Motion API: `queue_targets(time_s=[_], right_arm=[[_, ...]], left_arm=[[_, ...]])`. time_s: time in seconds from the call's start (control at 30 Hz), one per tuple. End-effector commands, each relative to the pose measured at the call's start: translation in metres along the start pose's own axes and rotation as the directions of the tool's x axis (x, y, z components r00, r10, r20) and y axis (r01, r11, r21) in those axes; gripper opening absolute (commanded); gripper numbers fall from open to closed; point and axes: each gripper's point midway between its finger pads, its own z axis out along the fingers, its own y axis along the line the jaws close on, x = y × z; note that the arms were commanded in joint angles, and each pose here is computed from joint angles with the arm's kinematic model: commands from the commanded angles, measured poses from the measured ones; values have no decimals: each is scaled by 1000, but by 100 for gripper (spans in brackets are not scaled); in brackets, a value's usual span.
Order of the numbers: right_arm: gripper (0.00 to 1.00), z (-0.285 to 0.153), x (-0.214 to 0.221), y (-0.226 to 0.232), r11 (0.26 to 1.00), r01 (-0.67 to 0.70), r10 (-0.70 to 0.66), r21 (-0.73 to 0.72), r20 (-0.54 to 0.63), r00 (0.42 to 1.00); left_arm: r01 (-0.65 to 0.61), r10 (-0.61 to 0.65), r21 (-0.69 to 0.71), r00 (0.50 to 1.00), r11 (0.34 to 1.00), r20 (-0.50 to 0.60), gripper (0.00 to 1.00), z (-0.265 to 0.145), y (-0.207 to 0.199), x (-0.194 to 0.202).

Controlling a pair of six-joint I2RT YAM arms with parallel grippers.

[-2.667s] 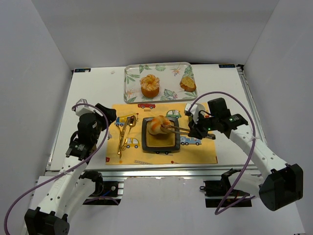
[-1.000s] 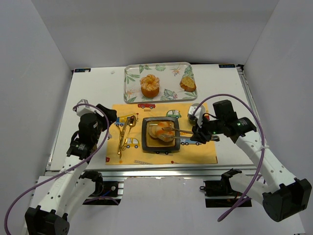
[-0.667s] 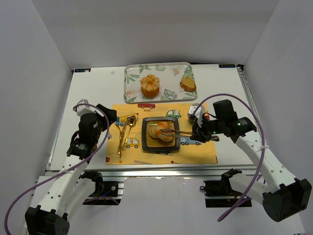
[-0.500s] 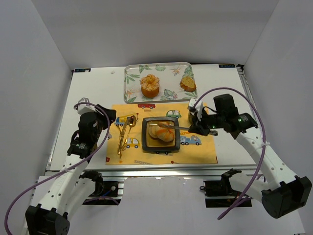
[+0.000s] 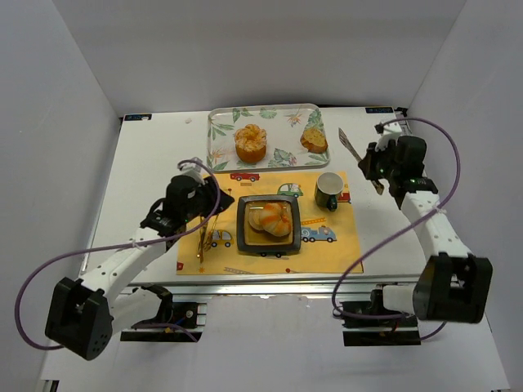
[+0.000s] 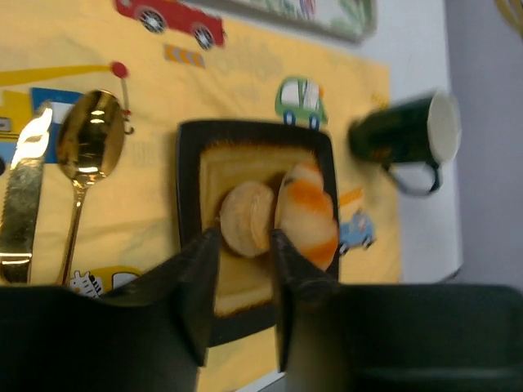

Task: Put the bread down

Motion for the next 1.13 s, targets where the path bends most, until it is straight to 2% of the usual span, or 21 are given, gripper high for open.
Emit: queue_targets(time_s=[0.0, 0.1, 0.2, 0.3, 0.43, 0.47, 0.53, 0.57, 0.63, 0.67, 0.83, 0.87, 1.0, 1.1], right_arm=[[0, 23, 33, -59, 979, -120, 124, 167, -12, 992], [0, 30, 72, -85, 967, -152, 167, 203, -60, 984], [6, 37, 103, -88, 976, -129, 152, 176, -125, 980], [22, 37, 126, -88, 985, -89, 117, 149, -192, 974], [57, 35, 171, -93, 982, -105, 154, 158, -347, 925], [62, 30, 181, -94, 979, -126, 178, 158, -381, 907], [72, 27, 176, -98, 979, -126, 178, 161, -371, 911], [81, 25, 172, -100, 982, -114, 161, 149, -360, 919], [89, 19, 152, -102, 986, -83, 126, 142, -336, 933], [89, 17, 144, -105, 986, -67, 115, 154, -331, 937], [89, 5, 97, -113, 981, 56, 20, 184, -389, 921], [89, 6, 72, -120, 972, 95, -10, 217, -365, 931], [89, 13, 18, -119, 956, 153, -74, 251, -297, 952], [90, 25, -14, -94, 966, 166, -118, 197, -233, 965]], left_arm=[[-106, 108, 30, 992, 994, -60, 48, 4, -24, 14], [-135, 134, -7, 987, 991, -83, 60, 10, -17, 25], [-142, 140, -14, 987, 990, -79, 63, 12, -14, 27], [-159, 156, -32, 985, 987, -80, 64, 12, -10, 27], [-164, 160, -50, 983, 985, -86, 64, 12, -5, 29], [-161, 157, -51, 984, 986, -88, 64, 12, -5, 30], [-160, 155, -79, 985, 984, -72, 67, 12, 0, 27], [-158, 152, -88, 986, 984, -65, 69, 11, 1, 25], [-159, 154, -113, 987, 981, -49, 73, 10, 4, 21], [-161, 156, -127, 986, 979, -50, 78, 9, 6, 20], [-149, 153, -162, 988, 975, 13, 86, 3, 7, 5], [-144, 151, -166, 988, 976, 29, 87, 2, 7, 2], [-130, 140, -167, 989, 977, 47, 88, 3, 5, -3], [-129, 140, -179, 989, 975, 52, 87, 4, 4, -6]])
